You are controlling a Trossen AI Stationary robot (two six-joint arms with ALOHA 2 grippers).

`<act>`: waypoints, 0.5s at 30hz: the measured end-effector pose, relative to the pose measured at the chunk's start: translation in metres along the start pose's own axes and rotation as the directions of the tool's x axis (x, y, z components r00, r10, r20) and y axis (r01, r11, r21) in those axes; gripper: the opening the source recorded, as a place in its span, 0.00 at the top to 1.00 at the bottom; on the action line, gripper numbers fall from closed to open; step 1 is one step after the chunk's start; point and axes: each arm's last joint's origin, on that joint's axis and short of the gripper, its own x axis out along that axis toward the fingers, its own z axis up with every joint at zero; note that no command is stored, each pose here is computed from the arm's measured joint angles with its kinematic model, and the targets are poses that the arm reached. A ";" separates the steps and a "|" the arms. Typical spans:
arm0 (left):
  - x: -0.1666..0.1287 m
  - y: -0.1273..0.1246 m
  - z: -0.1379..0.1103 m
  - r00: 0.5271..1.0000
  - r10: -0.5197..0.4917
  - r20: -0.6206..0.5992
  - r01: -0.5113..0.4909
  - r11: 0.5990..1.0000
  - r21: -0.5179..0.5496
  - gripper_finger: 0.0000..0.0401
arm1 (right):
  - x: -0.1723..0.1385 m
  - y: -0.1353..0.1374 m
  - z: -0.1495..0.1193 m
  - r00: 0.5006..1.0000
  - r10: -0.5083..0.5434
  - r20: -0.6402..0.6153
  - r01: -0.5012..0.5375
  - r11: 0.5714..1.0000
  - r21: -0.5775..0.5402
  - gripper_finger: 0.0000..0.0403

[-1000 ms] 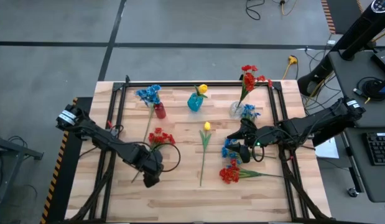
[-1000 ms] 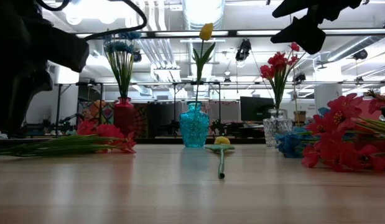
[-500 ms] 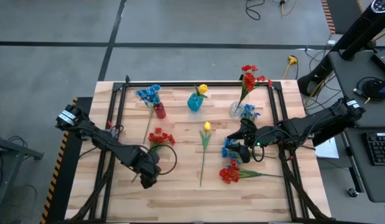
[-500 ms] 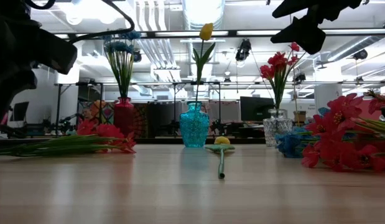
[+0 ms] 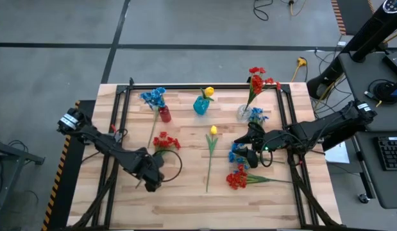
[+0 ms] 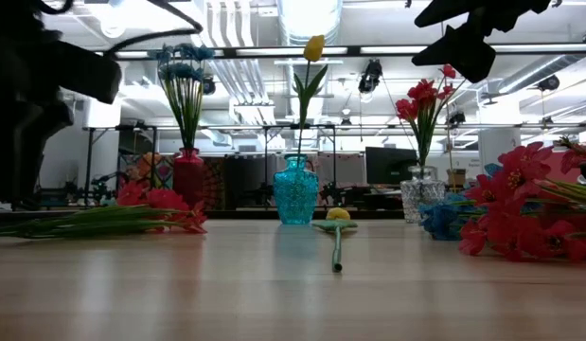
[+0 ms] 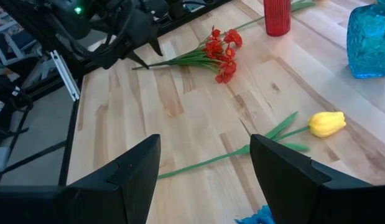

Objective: Sort flowers into vase by color
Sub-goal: Put the left red flower into the transparent vase

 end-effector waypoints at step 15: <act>-0.006 -0.003 -0.015 0.996 0.075 0.043 -0.081 0.983 0.165 0.54 | 0.041 0.009 -0.009 0.986 -0.122 -0.115 0.144 0.969 0.200 0.40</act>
